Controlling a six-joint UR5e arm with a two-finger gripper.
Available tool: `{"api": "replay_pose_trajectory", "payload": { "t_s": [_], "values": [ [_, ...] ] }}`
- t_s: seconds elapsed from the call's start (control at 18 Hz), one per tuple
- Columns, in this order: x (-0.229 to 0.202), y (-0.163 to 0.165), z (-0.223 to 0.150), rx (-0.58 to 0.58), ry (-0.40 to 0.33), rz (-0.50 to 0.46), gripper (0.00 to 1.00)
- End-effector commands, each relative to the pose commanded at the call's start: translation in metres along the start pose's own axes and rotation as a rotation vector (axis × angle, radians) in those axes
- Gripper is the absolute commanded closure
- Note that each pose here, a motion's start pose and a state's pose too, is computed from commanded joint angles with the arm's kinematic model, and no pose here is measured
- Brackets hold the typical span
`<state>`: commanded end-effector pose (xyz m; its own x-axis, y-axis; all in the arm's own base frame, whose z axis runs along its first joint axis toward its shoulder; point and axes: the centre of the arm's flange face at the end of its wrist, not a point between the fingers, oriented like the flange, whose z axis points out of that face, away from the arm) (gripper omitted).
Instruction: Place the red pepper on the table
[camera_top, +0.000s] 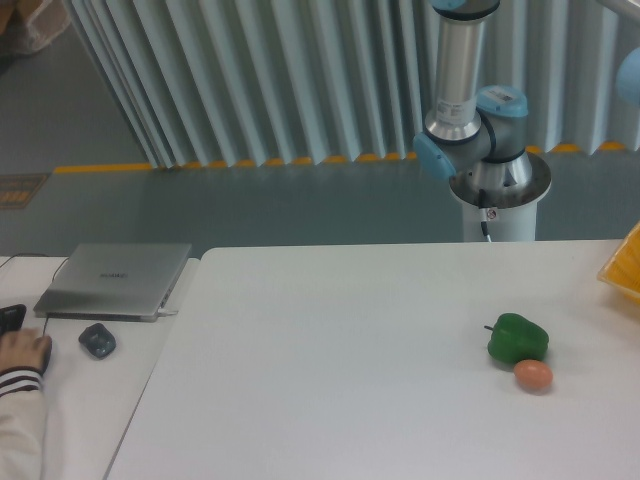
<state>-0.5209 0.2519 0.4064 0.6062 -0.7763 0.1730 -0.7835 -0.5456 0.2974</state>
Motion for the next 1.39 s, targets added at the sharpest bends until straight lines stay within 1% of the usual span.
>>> {"api": "replay_pose_trajectory", "payload": {
  "t_s": [0.11,0.28,0.39,0.61,0.72,0.89,1.39],
  "values": [
    [0.010,0.020,0.009,0.009,0.011,0.021,0.00],
    [0.015,0.032,0.012,0.008,0.012,0.015,0.00],
    [0.014,0.036,0.014,-0.002,0.006,0.009,0.00],
    [0.011,0.040,0.021,-0.030,0.023,0.007,0.00],
    [0.007,0.042,0.029,-0.029,0.027,0.004,0.00],
    [0.001,0.049,0.045,-0.055,0.027,-0.010,0.03],
    [-0.008,0.053,0.069,-0.047,0.037,-0.018,0.03]
  ]
}}
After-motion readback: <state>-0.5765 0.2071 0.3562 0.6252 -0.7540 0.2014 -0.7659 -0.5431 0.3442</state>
